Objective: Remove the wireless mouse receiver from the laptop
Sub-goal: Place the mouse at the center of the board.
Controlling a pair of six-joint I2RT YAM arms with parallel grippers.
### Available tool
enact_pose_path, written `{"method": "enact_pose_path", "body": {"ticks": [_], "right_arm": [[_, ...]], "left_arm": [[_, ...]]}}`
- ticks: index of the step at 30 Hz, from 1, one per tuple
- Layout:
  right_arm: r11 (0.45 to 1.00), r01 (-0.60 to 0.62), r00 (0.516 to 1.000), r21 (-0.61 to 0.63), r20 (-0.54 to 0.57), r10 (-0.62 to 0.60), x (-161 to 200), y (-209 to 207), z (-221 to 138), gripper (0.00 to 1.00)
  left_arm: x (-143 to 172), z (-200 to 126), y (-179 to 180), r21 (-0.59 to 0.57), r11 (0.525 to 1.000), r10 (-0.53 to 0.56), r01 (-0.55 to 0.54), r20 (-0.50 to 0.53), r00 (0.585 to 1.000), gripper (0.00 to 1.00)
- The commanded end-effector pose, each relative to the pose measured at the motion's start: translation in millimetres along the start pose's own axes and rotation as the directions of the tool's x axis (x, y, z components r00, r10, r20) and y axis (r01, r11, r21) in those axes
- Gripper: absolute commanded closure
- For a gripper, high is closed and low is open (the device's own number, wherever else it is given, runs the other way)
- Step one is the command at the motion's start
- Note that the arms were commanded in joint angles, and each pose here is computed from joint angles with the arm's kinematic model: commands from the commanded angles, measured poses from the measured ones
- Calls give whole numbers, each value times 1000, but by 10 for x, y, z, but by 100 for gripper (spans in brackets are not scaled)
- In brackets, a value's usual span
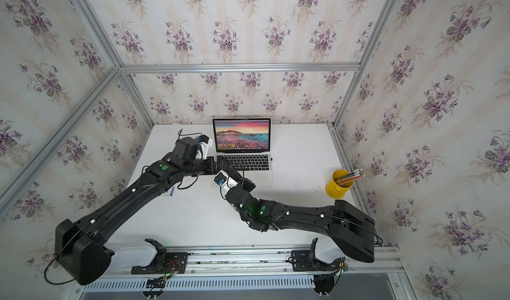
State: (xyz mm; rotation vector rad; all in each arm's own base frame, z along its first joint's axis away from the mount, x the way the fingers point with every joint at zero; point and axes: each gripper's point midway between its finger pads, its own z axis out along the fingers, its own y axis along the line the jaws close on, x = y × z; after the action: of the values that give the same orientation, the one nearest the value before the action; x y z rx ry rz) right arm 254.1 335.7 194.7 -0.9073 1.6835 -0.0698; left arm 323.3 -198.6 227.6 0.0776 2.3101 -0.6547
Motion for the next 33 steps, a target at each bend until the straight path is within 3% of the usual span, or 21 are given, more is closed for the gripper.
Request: {"method": "enact_pose_path", "body": {"ticks": [1, 5, 9, 12, 19, 25, 29, 33], "right_arm": [[926, -121, 976, -357, -214, 45, 443, 565, -169, 100], [813, -208, 960, -544, -274, 62, 527, 850, -376, 100], [646, -361, 919, -673, -374, 124, 584, 1029, -546, 100], [515, -507, 854, -692, -486, 188, 655, 1049, -602, 100], [320, -742, 665, -589, -704, 248, 1064, 963, -541, 100], [233, -823, 565, -518, -788, 244, 1261, 1020, -440, 100], [178, -857, 515, -484, -824, 238, 1333, 1068, -417, 100], [164, -885, 464, -436, -856, 227, 1466, 1104, -398, 100]], "left_arm": [[-317, -286, 366, -217, 974, 118, -67, 230, 966, 1], [-347, -569, 443, -262, 961, 164, -82, 309, 937, 1], [-347, -787, 498, -293, 952, 193, -87, 353, 916, 1], [-331, -916, 528, -303, 949, 207, -89, 385, 899, 1], [-248, -931, 491, -274, 953, 229, -128, 378, 897, 1], [-94, -733, 442, -201, 966, 231, -166, 370, 900, 1], [12, -639, 489, -200, 968, 212, -152, 321, 923, 1], [100, -516, 516, -208, 965, 212, -162, 243, 947, 1]]}}
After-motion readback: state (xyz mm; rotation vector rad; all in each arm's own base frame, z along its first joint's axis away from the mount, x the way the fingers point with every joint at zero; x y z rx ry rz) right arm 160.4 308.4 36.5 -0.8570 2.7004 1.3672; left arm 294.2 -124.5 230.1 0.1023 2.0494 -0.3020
